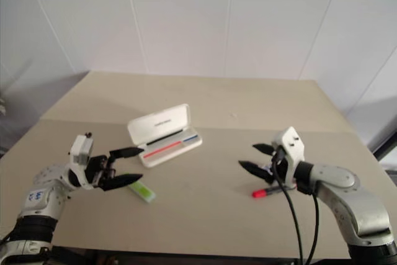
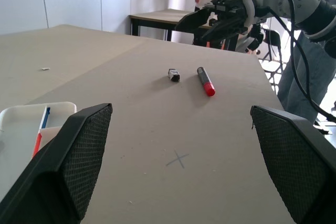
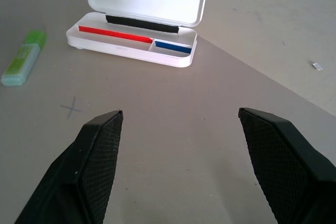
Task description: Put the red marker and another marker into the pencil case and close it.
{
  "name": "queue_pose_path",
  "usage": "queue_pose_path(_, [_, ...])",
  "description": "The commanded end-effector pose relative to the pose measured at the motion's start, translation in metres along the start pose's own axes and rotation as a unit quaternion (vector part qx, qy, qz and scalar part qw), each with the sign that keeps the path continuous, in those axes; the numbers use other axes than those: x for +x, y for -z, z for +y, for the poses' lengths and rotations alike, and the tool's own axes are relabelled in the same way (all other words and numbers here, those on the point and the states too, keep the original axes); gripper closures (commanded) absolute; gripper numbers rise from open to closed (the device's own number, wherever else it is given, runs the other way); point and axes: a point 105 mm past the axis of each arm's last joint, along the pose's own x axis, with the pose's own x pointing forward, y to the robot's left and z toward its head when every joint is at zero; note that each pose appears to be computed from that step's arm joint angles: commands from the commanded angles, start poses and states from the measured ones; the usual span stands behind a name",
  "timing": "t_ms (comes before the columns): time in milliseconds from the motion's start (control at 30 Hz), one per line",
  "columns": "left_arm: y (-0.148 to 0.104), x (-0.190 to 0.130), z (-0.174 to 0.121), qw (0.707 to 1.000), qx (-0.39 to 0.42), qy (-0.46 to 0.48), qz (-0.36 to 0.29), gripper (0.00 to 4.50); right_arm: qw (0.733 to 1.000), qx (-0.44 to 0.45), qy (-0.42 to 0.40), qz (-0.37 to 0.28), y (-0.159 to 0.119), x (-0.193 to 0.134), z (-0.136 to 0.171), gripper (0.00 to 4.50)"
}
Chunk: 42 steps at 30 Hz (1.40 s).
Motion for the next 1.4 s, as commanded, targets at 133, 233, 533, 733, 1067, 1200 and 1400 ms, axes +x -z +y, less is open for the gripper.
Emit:
queue_pose_path(133, [-0.007,0.006,0.009,1.0,0.023,-0.001,0.01,0.0,0.999,-0.017,0.003,-0.039,-0.013,0.005,0.005,0.01])
queue_pose_path(233, [-0.007,0.01,0.016,0.999,0.026,-0.001,0.02,0.0,0.999,-0.016,0.0,-0.048,-0.015,0.008,0.01,0.01])
queue_pose_path(533, [0.006,0.023,0.03,0.996,0.025,-0.023,0.086,0.0,0.998,-0.015,-0.004,-0.062,-0.016,0.014,0.013,0.01])
queue_pose_path(733, [0.022,0.033,0.039,0.987,0.029,-0.038,0.154,0.0,0.997,-0.024,0.0,-0.073,-0.018,0.02,0.008,0.01])
queue_pose_path(1067, [0.03,0.04,0.056,0.979,0.036,-0.051,0.193,0.0,0.997,-0.021,-0.005,-0.072,-0.008,0.007,0.023,0.01])
queue_pose_path(1200, [0.034,0.048,0.053,0.977,0.039,-0.02,0.209,0.0,0.997,-0.022,-0.001,-0.07,-0.007,0.007,0.022,0.01])
queue_pose_path(1400, [0.044,0.052,0.054,0.971,0.03,-0.005,0.238,0.0,0.997,-0.024,0.002,-0.071,-0.007,0.009,0.021,0.01])
